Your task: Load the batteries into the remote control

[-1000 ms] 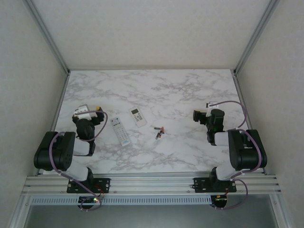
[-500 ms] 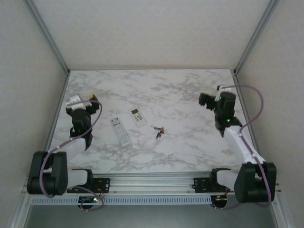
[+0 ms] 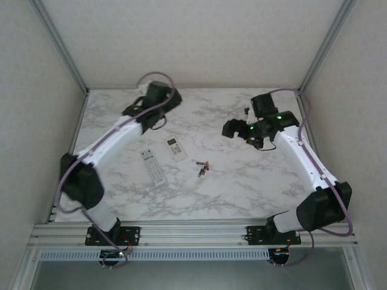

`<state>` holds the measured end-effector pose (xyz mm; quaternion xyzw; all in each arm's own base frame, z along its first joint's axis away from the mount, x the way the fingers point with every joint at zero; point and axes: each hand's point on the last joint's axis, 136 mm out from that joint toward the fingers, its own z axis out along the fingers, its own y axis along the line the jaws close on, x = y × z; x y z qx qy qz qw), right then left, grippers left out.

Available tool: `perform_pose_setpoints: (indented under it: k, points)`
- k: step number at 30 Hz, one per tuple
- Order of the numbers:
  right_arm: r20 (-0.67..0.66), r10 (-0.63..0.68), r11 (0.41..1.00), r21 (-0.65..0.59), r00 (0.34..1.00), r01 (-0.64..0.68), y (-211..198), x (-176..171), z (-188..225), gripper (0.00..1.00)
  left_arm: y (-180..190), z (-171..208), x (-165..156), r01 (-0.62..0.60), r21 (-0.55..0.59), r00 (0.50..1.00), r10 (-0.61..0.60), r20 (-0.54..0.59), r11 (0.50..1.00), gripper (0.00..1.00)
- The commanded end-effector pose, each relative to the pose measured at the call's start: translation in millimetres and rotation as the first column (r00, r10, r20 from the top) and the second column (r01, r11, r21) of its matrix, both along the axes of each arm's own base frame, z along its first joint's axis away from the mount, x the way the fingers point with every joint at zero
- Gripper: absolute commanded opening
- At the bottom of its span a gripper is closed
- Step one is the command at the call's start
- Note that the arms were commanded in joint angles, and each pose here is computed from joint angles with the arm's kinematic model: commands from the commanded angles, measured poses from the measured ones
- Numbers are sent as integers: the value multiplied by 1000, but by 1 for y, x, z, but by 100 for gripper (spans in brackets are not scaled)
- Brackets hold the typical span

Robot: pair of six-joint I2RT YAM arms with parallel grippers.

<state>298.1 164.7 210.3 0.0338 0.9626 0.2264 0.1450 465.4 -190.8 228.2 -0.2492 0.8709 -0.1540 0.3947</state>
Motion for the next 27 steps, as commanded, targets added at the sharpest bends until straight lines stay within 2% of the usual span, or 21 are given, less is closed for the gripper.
perform_pose_setpoints:
  k: [1, 5, 8, 12, 15, 21, 27]
  points:
    - [-125, 4, 1000, -16, 992, -6, 1, -32, -6, 99, -2, -83, -45, -15, 104, 925, 53, -375, 994, 98]
    - [-136, -9, 1000, -29, 991, 5, -3, -38, -11, 99, -9, -131, -52, -17, 118, 879, 71, -472, 993, 95]
    - [-124, -15, 998, -60, 992, 8, -10, -43, -14, 99, -9, -153, -55, 15, 171, 857, 75, -509, 985, 93]
    - [-123, -19, 995, -100, 992, 6, -18, -48, -18, 99, -23, -182, -57, 110, 142, 819, -9, -574, 984, 92]
    - [-124, -23, 995, -102, 992, 11, -19, -48, -15, 99, -23, -198, -60, 135, 165, 791, -6, -612, 977, 85]
    - [-112, -49, 995, -92, 992, 39, -19, -47, -10, 99, -13, -214, -64, 157, 212, 771, 15, -637, 965, 70]
    - [-92, -66, 995, -78, 994, 59, -18, -43, 2, 99, -11, -219, -67, 168, 205, 767, 3, -642, 964, 56]
